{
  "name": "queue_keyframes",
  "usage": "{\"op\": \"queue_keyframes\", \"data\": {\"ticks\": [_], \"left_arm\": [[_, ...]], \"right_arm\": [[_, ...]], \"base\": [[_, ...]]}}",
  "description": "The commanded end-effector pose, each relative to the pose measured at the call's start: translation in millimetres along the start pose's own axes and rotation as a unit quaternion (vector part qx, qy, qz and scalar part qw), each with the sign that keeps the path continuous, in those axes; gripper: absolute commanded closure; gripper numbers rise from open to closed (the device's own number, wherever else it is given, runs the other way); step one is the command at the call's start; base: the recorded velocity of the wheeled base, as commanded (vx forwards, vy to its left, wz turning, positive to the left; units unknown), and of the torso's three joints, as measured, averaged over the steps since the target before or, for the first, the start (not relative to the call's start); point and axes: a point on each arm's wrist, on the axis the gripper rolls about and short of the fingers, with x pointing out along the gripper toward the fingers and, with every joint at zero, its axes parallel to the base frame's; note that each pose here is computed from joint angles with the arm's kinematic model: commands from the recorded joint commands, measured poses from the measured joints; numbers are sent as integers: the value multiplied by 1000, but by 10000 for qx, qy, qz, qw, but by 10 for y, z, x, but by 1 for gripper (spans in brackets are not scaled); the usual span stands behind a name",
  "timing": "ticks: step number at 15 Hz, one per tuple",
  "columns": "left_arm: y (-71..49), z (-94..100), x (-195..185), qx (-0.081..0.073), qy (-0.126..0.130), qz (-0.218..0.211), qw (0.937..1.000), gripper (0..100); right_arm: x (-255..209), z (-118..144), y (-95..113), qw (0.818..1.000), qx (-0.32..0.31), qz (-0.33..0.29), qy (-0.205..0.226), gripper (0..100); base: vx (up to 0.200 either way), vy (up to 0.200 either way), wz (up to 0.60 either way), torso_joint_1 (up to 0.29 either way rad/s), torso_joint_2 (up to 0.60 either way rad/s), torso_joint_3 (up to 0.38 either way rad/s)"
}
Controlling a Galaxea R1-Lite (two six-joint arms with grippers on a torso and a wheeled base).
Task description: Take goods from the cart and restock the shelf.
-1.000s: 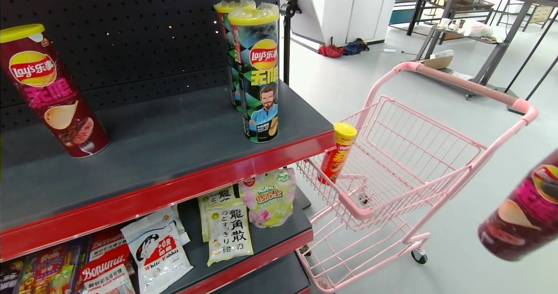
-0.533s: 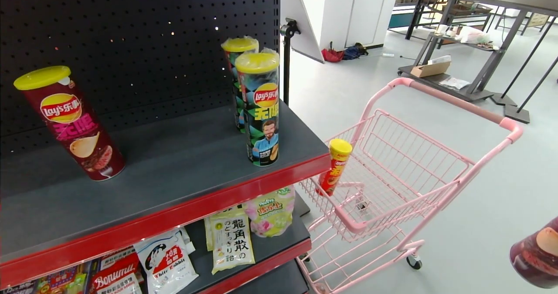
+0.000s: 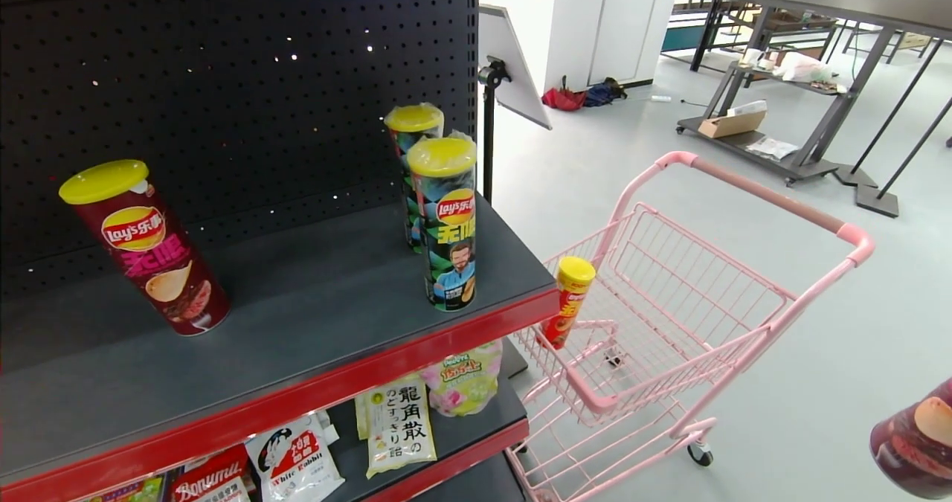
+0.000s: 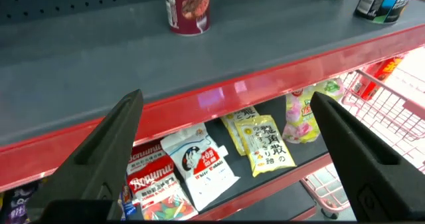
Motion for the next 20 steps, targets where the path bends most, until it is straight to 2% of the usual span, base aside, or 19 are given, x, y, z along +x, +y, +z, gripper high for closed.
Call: {"op": "queue_keyframes", "data": {"ticks": [1, 9, 20], "left_arm": [[0, -1, 1, 1, 8, 3, 10000, 0], [0, -1, 1, -7, 8, 3, 10000, 0], [0, 1, 1, 1, 0, 3, 10000, 0]], "right_arm": [[10, -16, 3, 10000, -14, 14, 35, 100], [17, -33, 10, 9999, -127, 99, 33, 100], [-37, -221, 24, 9997, -191, 122, 29, 100]], "base": [[0, 0, 0, 159, -383, -217], [0, 0, 0, 143, -334, -185], [0, 0, 600, 8, -8, -3]]}}
